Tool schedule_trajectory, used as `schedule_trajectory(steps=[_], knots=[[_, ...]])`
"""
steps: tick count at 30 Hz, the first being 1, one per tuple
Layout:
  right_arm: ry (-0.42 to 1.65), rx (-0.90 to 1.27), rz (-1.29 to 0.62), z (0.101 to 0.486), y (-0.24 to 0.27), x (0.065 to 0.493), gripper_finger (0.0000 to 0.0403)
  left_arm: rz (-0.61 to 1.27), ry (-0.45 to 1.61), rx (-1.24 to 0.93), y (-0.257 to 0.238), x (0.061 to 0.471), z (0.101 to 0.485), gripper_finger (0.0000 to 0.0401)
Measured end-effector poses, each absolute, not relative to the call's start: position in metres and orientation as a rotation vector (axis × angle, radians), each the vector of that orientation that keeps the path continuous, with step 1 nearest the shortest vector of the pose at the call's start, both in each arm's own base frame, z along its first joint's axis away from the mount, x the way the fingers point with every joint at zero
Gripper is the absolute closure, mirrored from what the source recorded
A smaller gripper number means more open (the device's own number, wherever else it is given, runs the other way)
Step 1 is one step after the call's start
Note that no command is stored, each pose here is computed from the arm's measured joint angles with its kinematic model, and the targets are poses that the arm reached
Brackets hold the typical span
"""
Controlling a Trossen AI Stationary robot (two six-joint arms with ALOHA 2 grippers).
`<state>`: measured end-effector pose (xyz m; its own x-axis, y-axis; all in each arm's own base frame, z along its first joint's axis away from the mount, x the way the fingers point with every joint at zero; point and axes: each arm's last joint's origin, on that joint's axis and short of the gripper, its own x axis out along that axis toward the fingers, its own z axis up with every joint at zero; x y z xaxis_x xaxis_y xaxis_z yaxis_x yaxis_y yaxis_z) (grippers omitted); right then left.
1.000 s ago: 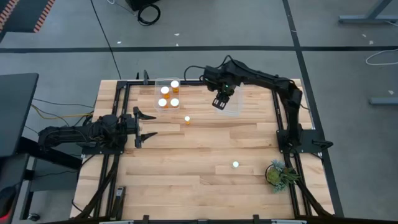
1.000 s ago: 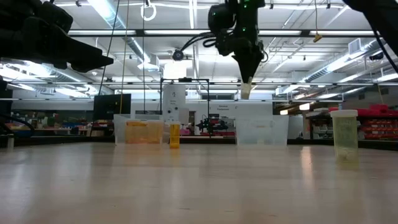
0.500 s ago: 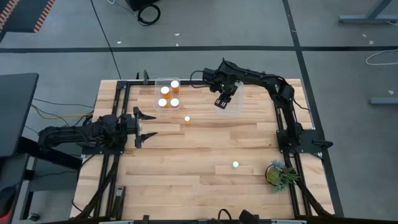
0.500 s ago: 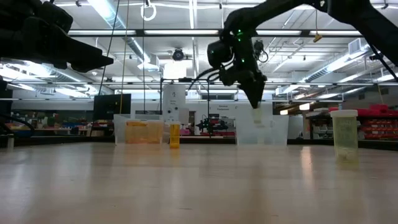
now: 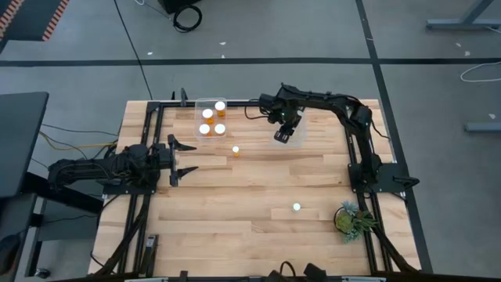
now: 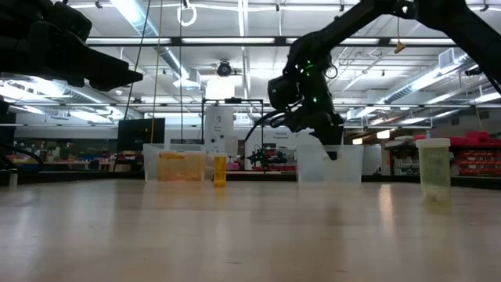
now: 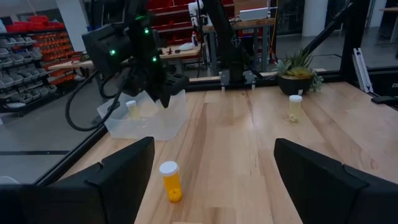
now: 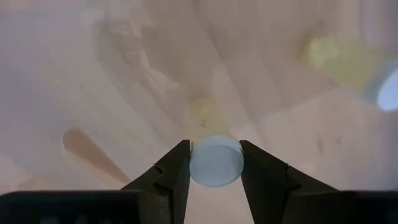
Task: Pick and place medicine bottles into bin by pill shape (circle, oval)
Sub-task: Put the small yellow pill bottle into the right transparent bin
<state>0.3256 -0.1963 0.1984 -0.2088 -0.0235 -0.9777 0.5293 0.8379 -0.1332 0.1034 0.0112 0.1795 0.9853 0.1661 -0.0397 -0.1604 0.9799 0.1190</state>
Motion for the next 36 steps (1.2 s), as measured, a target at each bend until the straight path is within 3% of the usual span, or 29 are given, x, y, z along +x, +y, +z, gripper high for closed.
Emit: schedule_trajectory(steps=[36], knots=[[1.691, 0.448, -0.543, 0.1967, -0.1983, 0.3251, 0.0244, 0.164, 0.049, 0.116, 0.0112, 0.1034, 0.1796, 0.0060]])
